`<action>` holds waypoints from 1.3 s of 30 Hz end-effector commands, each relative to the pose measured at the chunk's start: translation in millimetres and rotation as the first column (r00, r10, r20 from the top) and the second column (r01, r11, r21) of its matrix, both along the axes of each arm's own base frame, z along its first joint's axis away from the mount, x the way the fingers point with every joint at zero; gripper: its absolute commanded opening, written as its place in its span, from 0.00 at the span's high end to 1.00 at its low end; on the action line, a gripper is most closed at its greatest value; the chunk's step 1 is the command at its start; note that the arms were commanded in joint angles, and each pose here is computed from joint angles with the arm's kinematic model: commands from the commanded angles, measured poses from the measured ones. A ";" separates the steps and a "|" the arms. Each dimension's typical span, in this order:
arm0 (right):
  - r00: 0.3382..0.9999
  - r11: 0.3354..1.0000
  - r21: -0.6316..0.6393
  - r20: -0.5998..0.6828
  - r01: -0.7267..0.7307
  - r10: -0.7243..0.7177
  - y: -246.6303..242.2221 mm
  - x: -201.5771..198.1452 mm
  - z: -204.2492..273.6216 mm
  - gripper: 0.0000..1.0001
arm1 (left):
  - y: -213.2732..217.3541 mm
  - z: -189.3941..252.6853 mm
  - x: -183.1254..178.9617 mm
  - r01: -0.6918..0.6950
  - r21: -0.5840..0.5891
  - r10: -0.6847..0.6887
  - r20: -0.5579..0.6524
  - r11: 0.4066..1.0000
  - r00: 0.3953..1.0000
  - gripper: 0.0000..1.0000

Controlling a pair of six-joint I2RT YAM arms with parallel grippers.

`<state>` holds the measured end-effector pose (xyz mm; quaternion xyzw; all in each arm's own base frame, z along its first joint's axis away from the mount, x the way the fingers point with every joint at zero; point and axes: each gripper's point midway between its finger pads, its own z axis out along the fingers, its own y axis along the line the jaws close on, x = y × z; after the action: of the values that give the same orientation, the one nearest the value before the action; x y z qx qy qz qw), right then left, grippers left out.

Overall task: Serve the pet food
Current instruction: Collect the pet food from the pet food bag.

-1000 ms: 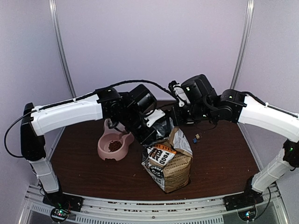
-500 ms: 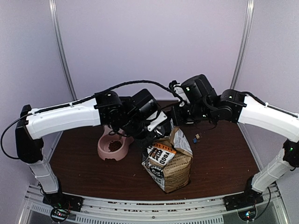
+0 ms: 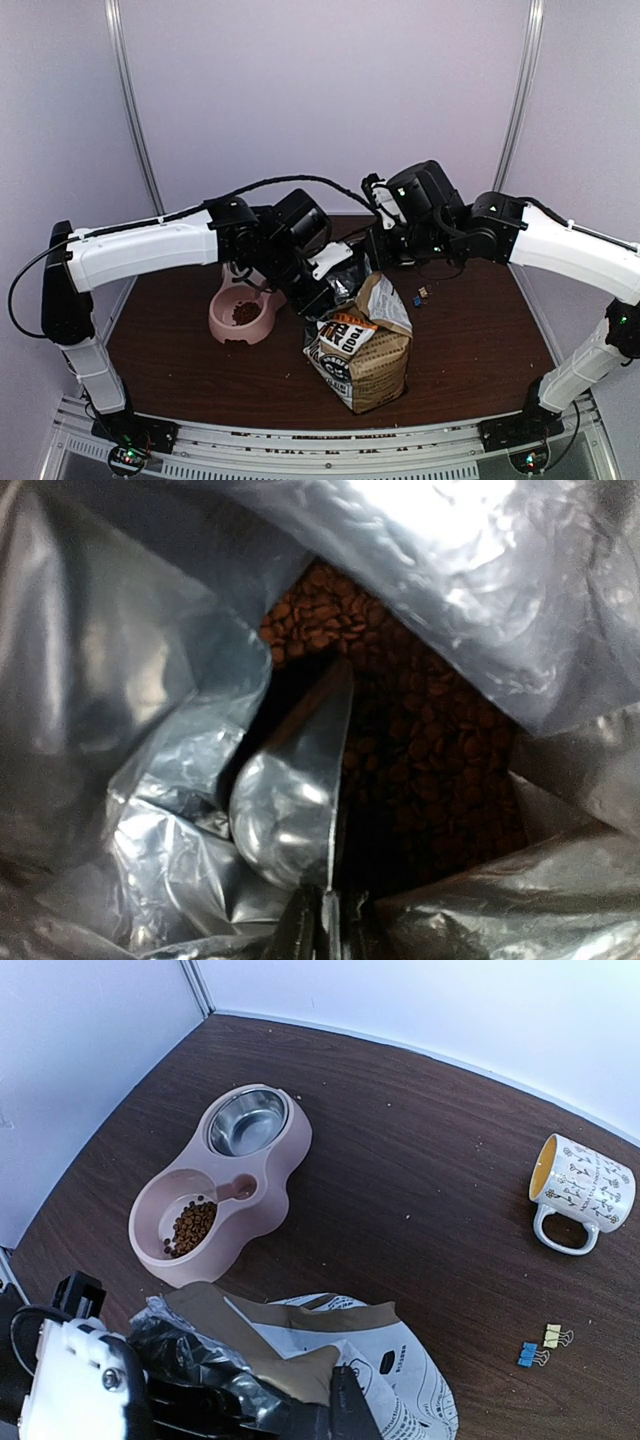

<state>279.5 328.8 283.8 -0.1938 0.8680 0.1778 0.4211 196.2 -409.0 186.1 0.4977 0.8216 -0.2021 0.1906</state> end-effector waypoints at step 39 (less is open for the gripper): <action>0.997 0.998 0.033 0.050 0.062 -0.064 -14.2 7.2 16.2 1.00 | 65.1 93.5 19.2 -0.487 -0.434 0.116 -0.645 0.758 0.755 1.00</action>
<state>281.0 326.0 286.0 -0.1878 0.8664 0.1783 0.4269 203.3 -350.5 261.0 0.2305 0.8211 -0.5150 0.0867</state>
